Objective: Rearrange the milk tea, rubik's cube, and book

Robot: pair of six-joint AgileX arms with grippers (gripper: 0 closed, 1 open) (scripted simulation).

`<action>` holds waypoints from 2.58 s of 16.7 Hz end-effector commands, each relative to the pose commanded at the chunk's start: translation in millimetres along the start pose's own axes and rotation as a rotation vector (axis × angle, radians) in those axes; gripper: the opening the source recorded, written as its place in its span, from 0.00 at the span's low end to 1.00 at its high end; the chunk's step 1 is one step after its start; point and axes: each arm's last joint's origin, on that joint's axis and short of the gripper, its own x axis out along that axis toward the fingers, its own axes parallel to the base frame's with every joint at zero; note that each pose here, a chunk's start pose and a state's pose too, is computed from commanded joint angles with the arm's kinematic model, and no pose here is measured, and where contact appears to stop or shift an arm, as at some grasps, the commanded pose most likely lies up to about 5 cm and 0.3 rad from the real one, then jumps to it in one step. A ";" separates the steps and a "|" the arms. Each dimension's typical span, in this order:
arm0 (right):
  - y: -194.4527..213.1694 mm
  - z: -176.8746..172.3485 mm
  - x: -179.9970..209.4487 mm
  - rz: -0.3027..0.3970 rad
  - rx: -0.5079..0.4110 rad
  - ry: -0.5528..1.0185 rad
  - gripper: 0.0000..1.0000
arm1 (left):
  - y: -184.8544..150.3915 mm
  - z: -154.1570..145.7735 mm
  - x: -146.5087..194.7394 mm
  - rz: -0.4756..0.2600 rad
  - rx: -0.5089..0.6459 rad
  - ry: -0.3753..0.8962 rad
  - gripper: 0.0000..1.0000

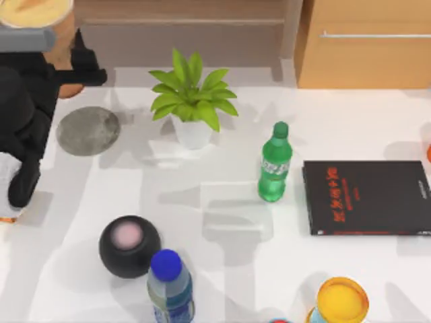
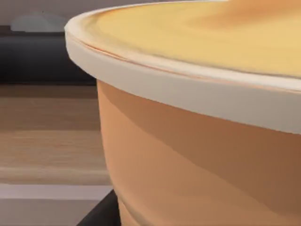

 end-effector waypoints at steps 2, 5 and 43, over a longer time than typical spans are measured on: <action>0.0 0.0 0.0 0.000 0.000 0.000 1.00 | -8.1 -17.8 -4.3 -0.001 0.007 0.025 0.00; 0.0 0.0 0.0 0.000 0.000 0.000 1.00 | -13.2 -27.7 -6.8 0.000 0.012 0.035 0.00; 0.0 0.0 0.0 0.000 0.000 0.000 1.00 | -12.6 -57.7 -7.6 0.000 0.012 0.035 1.00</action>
